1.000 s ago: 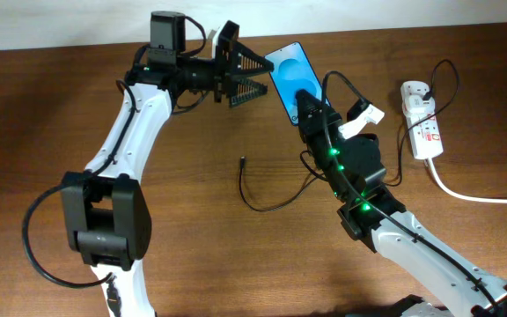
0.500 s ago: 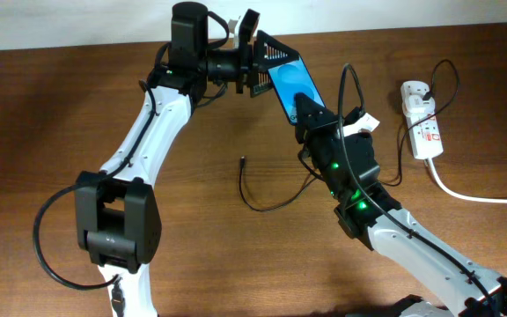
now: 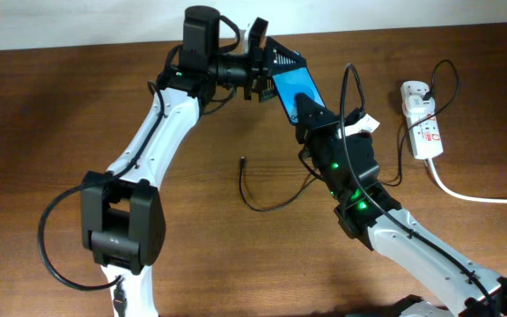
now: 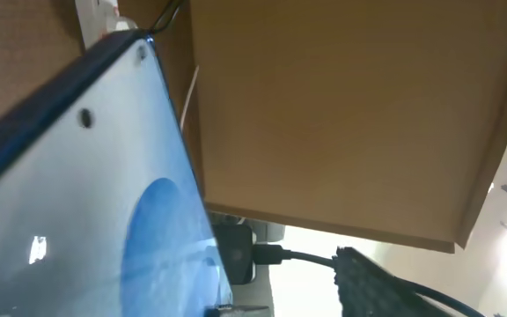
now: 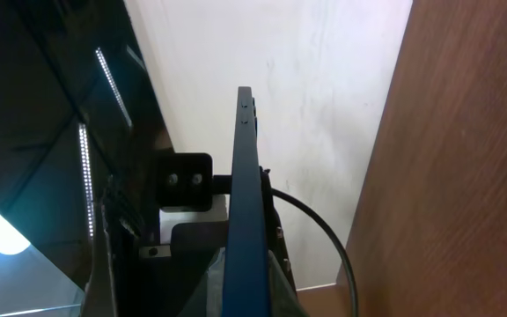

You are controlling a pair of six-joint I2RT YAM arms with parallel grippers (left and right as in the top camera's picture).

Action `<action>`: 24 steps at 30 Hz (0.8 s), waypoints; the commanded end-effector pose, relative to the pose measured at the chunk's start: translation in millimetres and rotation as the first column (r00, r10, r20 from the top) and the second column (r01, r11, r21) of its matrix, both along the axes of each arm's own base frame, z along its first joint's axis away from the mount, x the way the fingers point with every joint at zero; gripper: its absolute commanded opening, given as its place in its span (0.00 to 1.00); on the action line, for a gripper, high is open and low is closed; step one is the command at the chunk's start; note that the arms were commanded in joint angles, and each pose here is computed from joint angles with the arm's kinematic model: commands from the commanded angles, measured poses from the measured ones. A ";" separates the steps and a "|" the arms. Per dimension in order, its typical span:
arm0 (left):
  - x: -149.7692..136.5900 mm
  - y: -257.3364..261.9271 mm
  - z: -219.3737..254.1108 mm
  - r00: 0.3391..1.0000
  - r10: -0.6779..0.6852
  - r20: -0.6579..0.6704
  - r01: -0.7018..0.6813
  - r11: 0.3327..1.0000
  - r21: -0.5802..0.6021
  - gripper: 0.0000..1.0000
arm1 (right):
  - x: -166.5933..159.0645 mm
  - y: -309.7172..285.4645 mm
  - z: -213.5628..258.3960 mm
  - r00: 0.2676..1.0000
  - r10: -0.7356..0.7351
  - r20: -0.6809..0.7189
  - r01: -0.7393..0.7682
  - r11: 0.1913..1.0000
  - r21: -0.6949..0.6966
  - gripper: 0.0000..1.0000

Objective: Plug charger to phone and switch on socket
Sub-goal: 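Move the left gripper to the phone's top end and close on it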

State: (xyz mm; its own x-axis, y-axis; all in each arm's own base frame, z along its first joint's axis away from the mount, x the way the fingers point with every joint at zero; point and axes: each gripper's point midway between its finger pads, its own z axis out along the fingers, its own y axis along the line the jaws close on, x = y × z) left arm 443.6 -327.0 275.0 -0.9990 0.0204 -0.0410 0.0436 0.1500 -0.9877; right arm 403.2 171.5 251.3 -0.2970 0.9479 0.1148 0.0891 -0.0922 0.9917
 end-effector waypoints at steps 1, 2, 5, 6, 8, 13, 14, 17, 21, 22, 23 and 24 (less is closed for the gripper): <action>-6.4 -4.7 8.1 1.000 -0.029 0.013 0.029 1.000 -0.012 0.57 | -2.5 7.6 10.2 0.999 0.029 0.026 -0.029 1.000 0.003 0.04; -7.6 -5.2 6.2 1.000 -0.029 -0.001 0.029 1.000 -0.007 0.56 | -2.5 7.6 10.2 0.999 0.029 0.026 -0.029 1.000 0.003 0.04; -8.7 -5.0 1.5 0.999 -0.024 -0.032 0.024 1.000 0.007 0.52 | -2.4 7.5 10.2 0.999 0.029 0.026 -0.029 1.000 0.003 0.04; -8.6 -5.0 1.5 0.999 -0.024 -0.029 0.024 1.000 0.007 0.52 | -2.4 7.5 10.2 0.999 0.029 0.026 -0.029 1.000 0.003 0.04; -8.9 -5.8 1.3 0.999 -0.024 -0.029 0.024 1.000 0.008 0.52 | -2.4 7.5 10.2 0.999 0.029 0.026 -0.029 1.000 0.003 0.04; -16.6 -13.8 -1.2 0.999 -0.046 -0.025 0.047 0.999 0.014 0.51 | -2.2 7.0 10.3 0.999 0.026 0.027 -0.026 1.000 0.003 0.04; -19.4 -16.5 -2.3 0.998 -0.054 -0.026 0.055 0.998 0.017 0.50 | -2.2 7.0 10.3 0.999 0.026 0.027 -0.026 1.000 0.003 0.04; -20.8 -17.8 -5.7 0.998 -0.049 -0.042 0.051 0.998 0.030 0.47 | -2.3 7.0 10.3 0.999 0.026 0.027 -0.026 1.000 0.003 0.04; -20.1 -17.6 -6.1 0.998 -0.046 -0.043 0.047 0.998 0.031 0.45 | -2.3 7.0 10.2 0.999 0.026 0.026 -0.026 1.000 0.003 0.04; -20.1 -17.6 -6.1 0.998 -0.046 -0.043 0.047 0.998 0.031 0.45 | -2.3 7.0 10.3 0.999 0.026 0.027 -0.026 1.000 0.003 0.04; -20.2 -17.8 -6.1 0.998 -0.046 -0.043 0.047 0.998 0.032 0.44 | -2.3 7.0 10.3 0.999 0.026 0.027 -0.026 1.000 0.003 0.04; -20.3 -17.8 -6.1 0.998 -0.046 -0.043 0.048 0.998 0.031 0.44 | -2.3 7.0 10.2 0.999 0.026 0.026 -0.026 1.000 0.003 0.04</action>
State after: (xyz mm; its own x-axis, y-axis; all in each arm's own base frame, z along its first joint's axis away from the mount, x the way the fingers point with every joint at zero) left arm 424.8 -342.5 261.4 -0.9975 0.0553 0.0437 -0.0324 0.1912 -0.9810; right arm 403.1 171.0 250.2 -0.2940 0.9490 0.1134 0.0934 -0.0896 0.9916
